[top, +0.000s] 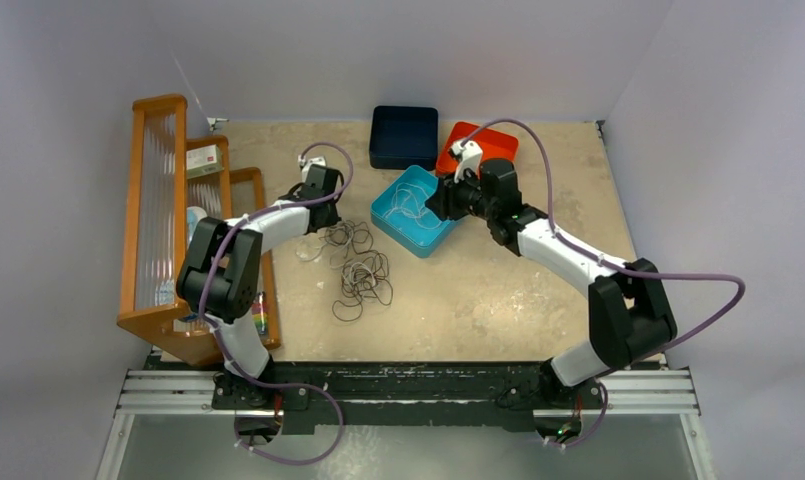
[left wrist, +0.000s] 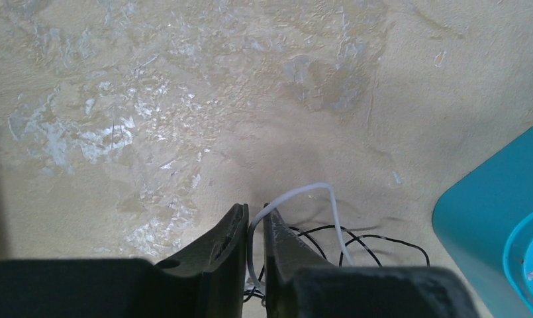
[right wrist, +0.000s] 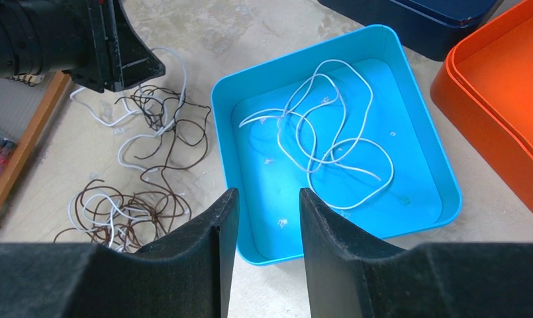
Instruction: Untangle the cables
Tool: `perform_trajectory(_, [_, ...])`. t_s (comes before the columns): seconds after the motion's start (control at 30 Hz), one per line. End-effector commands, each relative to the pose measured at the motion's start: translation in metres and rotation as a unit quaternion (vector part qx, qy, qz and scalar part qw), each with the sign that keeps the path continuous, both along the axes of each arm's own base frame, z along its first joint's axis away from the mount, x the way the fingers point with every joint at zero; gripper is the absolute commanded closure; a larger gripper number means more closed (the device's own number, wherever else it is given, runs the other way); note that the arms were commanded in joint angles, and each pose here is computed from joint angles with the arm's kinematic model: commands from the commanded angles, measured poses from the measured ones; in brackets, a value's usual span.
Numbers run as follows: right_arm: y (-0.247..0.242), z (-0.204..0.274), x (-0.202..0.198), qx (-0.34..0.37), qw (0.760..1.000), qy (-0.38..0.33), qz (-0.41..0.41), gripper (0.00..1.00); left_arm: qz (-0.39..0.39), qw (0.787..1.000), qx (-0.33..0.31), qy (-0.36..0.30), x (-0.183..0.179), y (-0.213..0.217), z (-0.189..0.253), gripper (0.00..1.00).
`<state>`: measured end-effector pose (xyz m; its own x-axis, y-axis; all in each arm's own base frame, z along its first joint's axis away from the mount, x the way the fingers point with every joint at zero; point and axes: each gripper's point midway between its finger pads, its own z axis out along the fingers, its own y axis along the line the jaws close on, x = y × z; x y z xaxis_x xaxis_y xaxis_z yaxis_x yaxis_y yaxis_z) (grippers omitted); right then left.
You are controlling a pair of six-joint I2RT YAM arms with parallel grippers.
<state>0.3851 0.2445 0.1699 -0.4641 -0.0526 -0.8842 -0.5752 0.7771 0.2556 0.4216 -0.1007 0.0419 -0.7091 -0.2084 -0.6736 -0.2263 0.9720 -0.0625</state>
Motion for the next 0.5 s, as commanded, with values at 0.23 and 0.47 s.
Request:
perform_trajectory(0.23, [-0.012,0.027,-0.019,0.061,0.997,-0.039,-0.038,0.57,0.008,0.997,-0.006,-0.078,0.011,-0.007,0.066,1.00])
perform_trajectory(0.47, [-0.027,0.041,-0.024,0.083,0.991,-0.070,-0.078,0.56,0.000,0.995,0.019,-0.100,-0.002,-0.011,0.103,1.00])
